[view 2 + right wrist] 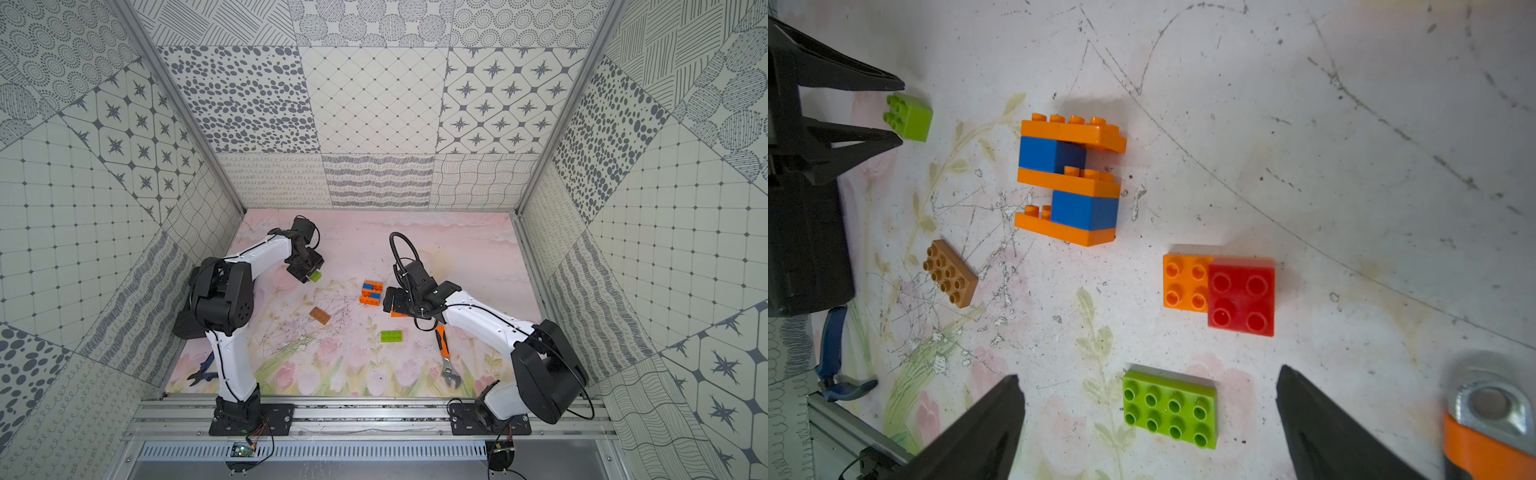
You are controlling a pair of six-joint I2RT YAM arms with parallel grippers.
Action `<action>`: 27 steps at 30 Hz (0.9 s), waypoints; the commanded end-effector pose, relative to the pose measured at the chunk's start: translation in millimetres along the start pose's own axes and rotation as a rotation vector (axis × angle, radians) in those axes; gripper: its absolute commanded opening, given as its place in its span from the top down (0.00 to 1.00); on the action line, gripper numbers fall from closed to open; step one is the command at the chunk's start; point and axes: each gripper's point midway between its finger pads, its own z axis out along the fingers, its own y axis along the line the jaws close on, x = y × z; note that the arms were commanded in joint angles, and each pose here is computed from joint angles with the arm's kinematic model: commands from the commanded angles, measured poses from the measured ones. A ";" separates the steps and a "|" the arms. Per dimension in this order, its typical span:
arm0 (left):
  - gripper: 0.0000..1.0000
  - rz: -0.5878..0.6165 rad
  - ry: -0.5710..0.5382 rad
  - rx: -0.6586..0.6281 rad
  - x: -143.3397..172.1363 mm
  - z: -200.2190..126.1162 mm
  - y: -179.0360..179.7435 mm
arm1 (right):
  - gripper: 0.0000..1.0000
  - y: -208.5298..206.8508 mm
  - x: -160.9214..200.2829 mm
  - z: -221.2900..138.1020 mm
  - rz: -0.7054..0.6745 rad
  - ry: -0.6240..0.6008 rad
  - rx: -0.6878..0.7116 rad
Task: Assemble the number 5 with lego
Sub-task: Pick up the lego brick from the center of the board.
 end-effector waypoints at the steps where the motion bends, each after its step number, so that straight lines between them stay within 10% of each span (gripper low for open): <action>1: 0.45 0.066 0.048 -0.081 14.7 0.5 18.6 | 0.01 12.9 -9.4 -6.2 -0.020 -0.022 -0.034; 8: 0.72 0.173 0.049 -0.110 24.6 -12.6 23.5 | 0.01 11.2 -5.0 -11.9 -0.025 -0.014 -0.036; 14: 0.73 0.343 -0.053 -0.139 45.0 -65.1 40.5 | 0.01 10.8 -4.5 -15.3 -0.024 -0.020 -0.039; 27: 0.72 0.817 0.119 0.163 238.6 -90.9 34.1 | 0.01 -53.4 18.1 -27.4 0.123 -0.050 0.099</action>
